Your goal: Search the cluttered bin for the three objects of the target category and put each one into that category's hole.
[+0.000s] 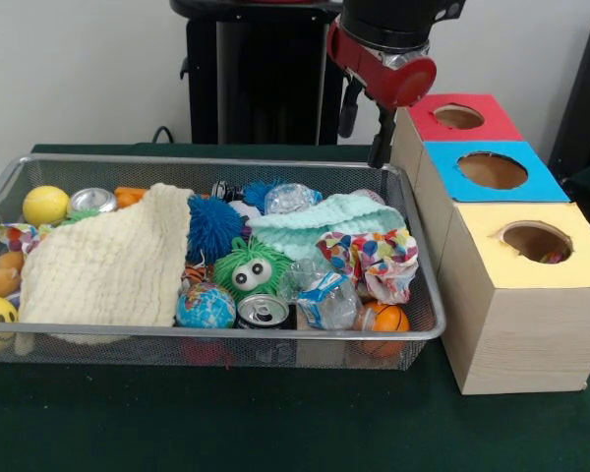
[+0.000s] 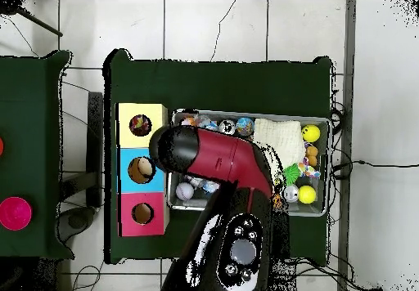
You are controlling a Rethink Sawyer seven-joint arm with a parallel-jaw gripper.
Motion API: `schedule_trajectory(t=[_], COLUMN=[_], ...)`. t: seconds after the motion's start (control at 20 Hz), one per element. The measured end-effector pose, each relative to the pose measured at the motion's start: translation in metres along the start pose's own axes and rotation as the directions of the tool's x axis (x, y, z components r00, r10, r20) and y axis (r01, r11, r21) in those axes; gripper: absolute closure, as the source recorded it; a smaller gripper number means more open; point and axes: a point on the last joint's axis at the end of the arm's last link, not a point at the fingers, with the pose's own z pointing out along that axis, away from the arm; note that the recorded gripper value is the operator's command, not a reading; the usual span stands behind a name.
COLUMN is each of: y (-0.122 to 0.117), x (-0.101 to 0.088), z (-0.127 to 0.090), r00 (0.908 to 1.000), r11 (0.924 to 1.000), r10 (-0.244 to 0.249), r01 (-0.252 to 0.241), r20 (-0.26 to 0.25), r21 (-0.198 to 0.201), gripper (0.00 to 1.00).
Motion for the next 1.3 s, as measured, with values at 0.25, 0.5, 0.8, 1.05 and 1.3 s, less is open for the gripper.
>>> schedule_trajectory(t=[0.25,0.5,0.8,1.05,1.3], y=[-0.001,0.006,0.028,0.049,0.065], x=[-0.001,-0.001,-0.009,-0.013,-0.012], z=[0.009,0.021,0.038,0.052,0.058], r00=[0.9992,0.9991,0.9988,0.9983,0.9972], r11=[0.9992,0.9994,0.9994,0.9985,0.9973], r10=[0.0,-0.01,-0.03,-0.053,-0.071], r01=[0.001,0.011,0.03,0.053,0.071], r20=[0.041,0.042,0.039,0.025,0.021], r21=[-0.039,-0.033,-0.014,0.014,0.022], gripper=[0.0,0.0,0.0,0.0,0.0])
